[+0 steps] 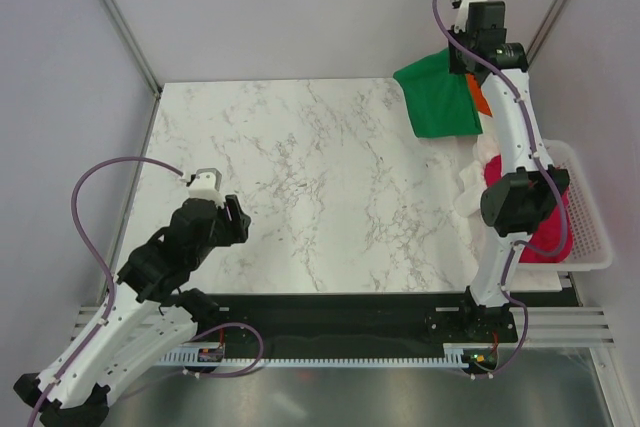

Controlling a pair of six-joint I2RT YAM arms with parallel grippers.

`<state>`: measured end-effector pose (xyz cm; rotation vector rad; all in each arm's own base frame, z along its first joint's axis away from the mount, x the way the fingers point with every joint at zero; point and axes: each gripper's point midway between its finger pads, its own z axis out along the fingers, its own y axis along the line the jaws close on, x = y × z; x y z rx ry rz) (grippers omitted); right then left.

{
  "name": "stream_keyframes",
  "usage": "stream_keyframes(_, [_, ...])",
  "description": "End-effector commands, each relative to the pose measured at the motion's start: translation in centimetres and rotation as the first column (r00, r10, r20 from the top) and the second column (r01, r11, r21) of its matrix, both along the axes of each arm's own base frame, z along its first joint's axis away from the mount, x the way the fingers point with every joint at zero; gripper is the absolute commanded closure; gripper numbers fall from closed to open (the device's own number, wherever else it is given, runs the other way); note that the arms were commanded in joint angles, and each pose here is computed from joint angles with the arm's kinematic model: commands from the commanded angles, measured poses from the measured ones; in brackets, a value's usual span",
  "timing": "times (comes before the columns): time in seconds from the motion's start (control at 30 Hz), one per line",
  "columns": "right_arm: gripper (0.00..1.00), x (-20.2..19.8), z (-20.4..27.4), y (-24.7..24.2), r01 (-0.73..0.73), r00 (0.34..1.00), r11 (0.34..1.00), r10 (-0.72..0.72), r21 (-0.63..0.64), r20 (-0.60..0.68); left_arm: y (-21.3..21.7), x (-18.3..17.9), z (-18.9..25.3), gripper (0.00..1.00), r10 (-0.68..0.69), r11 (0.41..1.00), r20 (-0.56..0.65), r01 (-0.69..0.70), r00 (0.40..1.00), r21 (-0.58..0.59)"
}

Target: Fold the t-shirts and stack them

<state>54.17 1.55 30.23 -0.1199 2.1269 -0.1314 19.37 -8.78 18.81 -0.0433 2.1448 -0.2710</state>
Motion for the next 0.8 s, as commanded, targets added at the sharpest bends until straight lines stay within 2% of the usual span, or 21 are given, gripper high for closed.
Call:
stream_keyframes(0.0, [1.00, -0.7, 7.0, -1.0, 0.000, 0.986, 1.000, -0.006, 0.031, 0.169, 0.2, 0.6, 1.1, 0.37, 0.023, 1.000, 0.036, -0.023, 0.999, -0.002])
stream_keyframes(0.2, [1.00, -0.2, 7.8, -1.9, 0.004, 0.981, 0.999, -0.014, 0.049, 0.191, 0.1, 0.7, 0.8, 0.37, 0.023, 1.000, 0.027, -0.024, 0.999, 0.004])
stream_keyframes(0.77, [1.00, 1.8, 5.6, -4.6, 0.016, 0.986, 0.996, -0.030, 0.087, 0.166, 0.1, 0.8, 0.6, 0.38, 0.028, 1.000, 0.015, -0.029, 0.999, 0.010])
